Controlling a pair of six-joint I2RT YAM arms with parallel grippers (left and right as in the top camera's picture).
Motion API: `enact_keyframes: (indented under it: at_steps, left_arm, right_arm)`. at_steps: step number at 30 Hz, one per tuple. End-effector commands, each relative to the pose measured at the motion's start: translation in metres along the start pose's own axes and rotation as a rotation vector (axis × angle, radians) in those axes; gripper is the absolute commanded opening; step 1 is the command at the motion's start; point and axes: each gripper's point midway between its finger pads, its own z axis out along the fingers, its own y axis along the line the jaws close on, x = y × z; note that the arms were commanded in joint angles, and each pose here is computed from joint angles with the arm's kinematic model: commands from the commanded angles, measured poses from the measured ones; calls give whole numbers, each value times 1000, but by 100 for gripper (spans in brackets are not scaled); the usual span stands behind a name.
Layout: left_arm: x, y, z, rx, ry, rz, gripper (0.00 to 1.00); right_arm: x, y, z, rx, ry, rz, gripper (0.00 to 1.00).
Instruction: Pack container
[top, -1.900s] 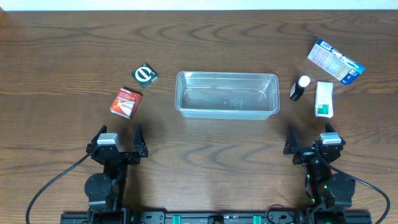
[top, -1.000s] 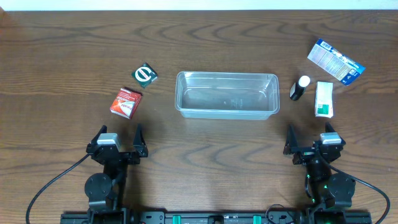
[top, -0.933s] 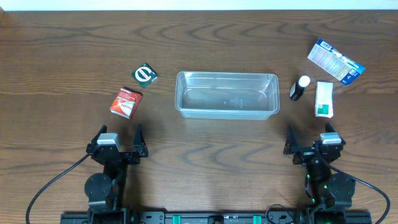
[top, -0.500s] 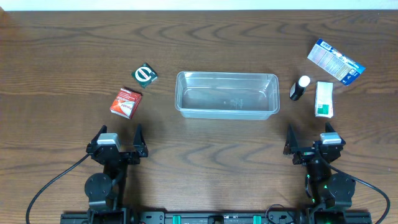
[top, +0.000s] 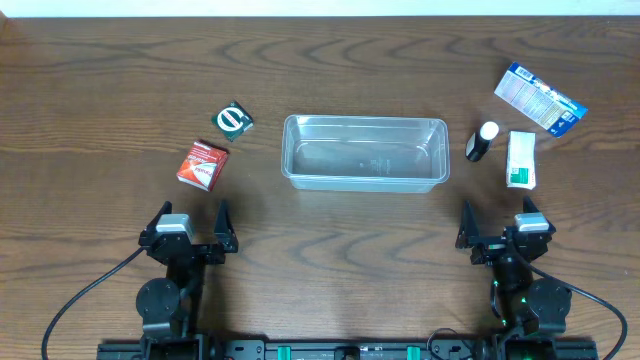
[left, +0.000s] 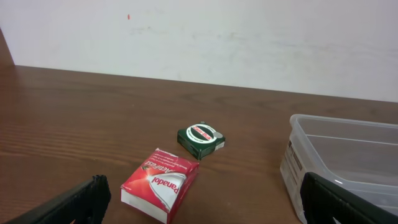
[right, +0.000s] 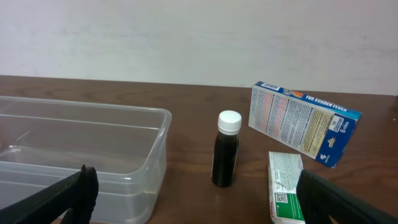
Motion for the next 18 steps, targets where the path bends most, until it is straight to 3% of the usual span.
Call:
enact_keyframes:
  at_steps: [1, 5, 11, 18]
  left_arm:
    - [15, 2, 1, -3, 47, 5, 98]
    - [15, 2, 1, -3, 47, 5, 98]
    - [15, 2, 1, -3, 47, 5, 98]
    - [15, 2, 1, -3, 47, 5, 98]
  right_arm:
    - [-2, 7, 0, -36, -12, 16, 99]
    - [-8, 29, -3, -168, -28, 12, 99]
    - [-51, 29, -12, -157, -37, -37, 99]
    - [-107, 22, 10, -134, 165, -104, 99]
